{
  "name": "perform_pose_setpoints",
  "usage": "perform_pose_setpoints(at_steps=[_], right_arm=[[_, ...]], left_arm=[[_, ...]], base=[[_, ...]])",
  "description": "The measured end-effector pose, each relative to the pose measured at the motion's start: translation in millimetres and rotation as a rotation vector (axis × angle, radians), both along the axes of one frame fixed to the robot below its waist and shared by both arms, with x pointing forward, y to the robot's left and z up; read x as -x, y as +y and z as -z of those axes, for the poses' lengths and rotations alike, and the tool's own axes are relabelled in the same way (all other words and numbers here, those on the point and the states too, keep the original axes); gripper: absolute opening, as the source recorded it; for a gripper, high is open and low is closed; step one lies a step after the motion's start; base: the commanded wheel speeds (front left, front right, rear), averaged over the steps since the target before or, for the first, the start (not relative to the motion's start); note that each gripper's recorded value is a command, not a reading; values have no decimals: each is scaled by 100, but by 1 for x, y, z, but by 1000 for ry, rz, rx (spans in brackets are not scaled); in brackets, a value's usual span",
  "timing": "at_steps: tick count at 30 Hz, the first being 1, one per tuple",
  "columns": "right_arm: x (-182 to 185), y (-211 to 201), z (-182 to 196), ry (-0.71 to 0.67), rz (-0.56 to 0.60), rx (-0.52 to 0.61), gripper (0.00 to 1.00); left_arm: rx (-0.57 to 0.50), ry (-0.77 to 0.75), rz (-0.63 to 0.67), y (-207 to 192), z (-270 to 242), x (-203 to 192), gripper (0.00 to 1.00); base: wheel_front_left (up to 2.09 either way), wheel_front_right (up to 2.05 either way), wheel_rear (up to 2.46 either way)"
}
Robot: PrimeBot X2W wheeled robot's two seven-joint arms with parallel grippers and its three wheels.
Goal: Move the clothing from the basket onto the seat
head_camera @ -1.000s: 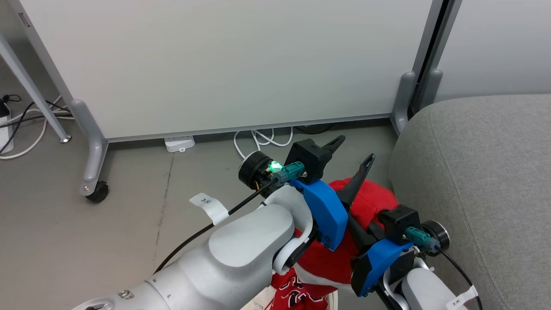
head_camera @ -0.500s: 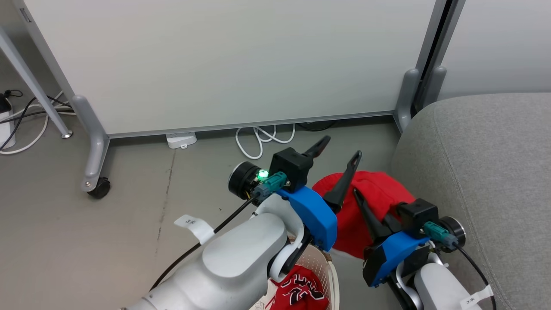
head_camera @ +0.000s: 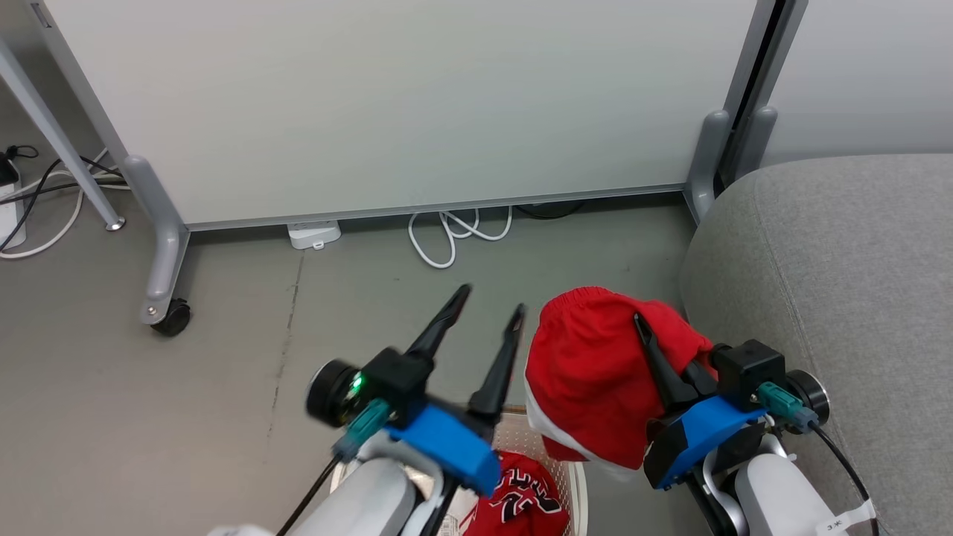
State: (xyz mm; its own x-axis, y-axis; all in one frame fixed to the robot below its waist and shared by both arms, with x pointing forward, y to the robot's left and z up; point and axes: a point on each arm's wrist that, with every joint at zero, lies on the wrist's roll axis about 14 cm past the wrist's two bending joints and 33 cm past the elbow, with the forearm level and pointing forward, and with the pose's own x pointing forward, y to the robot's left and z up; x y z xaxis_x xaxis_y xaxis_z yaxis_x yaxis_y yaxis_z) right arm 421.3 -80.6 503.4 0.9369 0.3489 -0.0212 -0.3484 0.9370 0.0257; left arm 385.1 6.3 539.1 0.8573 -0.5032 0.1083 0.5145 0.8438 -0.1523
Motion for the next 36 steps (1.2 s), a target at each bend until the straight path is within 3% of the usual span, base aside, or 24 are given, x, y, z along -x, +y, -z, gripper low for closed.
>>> perform_pose_setpoints(at_steps=[15, 26, 36], right_arm=[[5, -4, -6, -14, 11, -7, 0], [10, -13, -4, -7, 35, -12, 0], [20, -48, 0, 3, 130, -10, 0]], left_arm=[[-66, 81, -120, 53, 52, 27, 100], [-66, 75, -77, 40, 53, 26, 100], [-72, 83, 19, 10, 57, 19, 100]], base=[[0, 0, 0], [0, 0, 0], [0, 0, 0]])
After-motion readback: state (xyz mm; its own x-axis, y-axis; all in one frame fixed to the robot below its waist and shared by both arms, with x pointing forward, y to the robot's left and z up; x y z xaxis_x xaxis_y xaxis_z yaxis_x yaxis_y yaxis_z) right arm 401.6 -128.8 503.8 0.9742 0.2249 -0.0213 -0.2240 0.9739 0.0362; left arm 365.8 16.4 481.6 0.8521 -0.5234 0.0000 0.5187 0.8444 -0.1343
